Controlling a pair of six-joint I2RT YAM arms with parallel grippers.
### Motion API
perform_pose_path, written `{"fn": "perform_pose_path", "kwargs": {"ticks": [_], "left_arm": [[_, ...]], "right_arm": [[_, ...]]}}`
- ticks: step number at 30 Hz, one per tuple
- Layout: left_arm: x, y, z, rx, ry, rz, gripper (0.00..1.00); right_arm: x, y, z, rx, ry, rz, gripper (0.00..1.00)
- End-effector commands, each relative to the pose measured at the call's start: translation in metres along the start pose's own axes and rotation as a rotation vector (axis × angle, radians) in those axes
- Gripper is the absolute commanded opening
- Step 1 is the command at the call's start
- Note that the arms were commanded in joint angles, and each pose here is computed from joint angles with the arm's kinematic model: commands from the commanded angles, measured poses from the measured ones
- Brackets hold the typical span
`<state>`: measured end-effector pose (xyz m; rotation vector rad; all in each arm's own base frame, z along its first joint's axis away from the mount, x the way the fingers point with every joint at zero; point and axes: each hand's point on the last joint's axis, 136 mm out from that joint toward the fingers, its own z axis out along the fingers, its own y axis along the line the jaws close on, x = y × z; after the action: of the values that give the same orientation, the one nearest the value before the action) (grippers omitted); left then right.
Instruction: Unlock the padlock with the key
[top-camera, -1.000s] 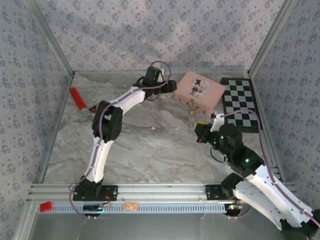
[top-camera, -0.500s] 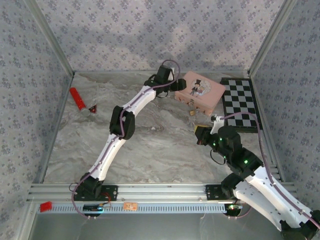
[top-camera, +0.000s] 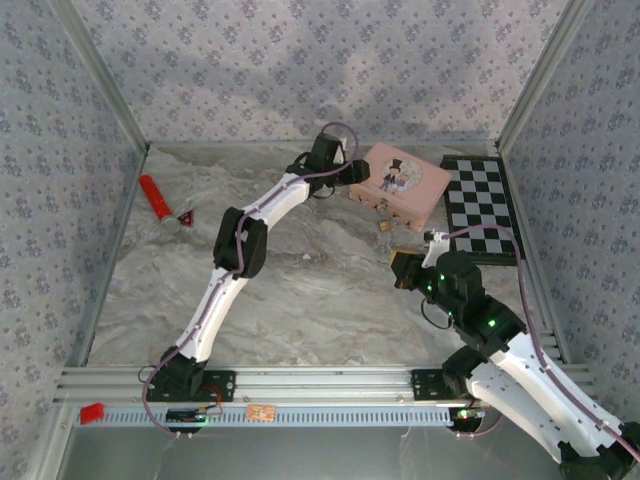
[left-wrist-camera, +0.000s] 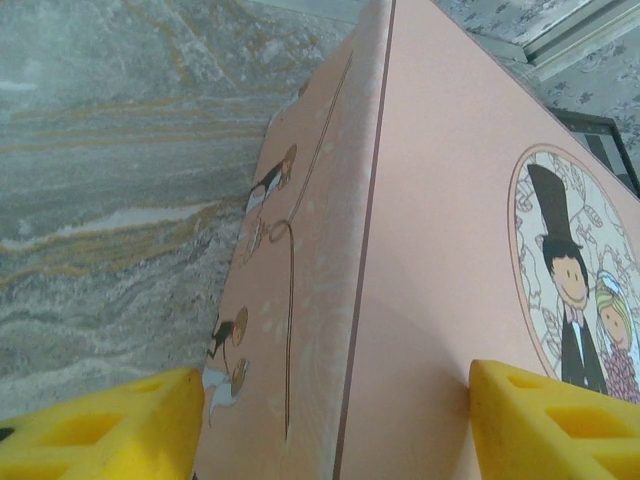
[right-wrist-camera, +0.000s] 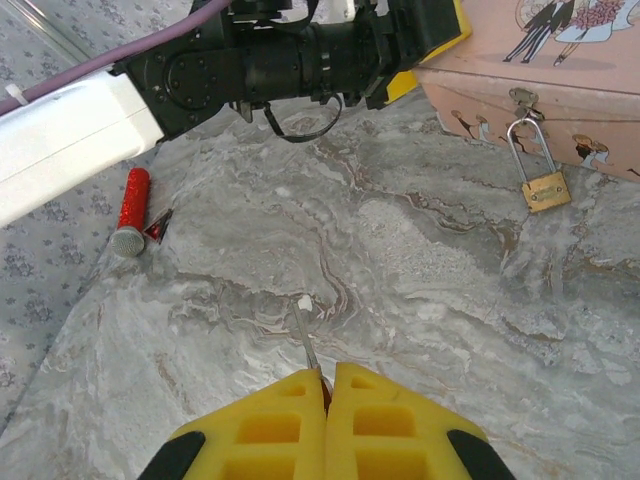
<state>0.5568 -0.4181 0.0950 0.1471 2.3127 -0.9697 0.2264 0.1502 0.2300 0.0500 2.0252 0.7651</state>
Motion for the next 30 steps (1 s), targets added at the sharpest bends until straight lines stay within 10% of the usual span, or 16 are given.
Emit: {"fn": "perform_pose_path", "kwargs": {"ticks": [1,16,30], "left_arm": [[0.048,0.038,-0.001,-0.067,0.125,-0.077,0.66],[0.038,0.007,-0.033,0.057,0.100,-0.046,0.65],[0.097,-0.046,-0.042,0.154,0.076,-0.066,0.72]], "right_arm": [[-0.002,0.001,-0.001,-0.006,-0.006,0.024,0.00],[-0.006,0.003,0.005,-0.008,-0.011,0.035,0.00],[-0.005,0.001,0.004,-0.003,-0.003,0.027,0.00]]}}
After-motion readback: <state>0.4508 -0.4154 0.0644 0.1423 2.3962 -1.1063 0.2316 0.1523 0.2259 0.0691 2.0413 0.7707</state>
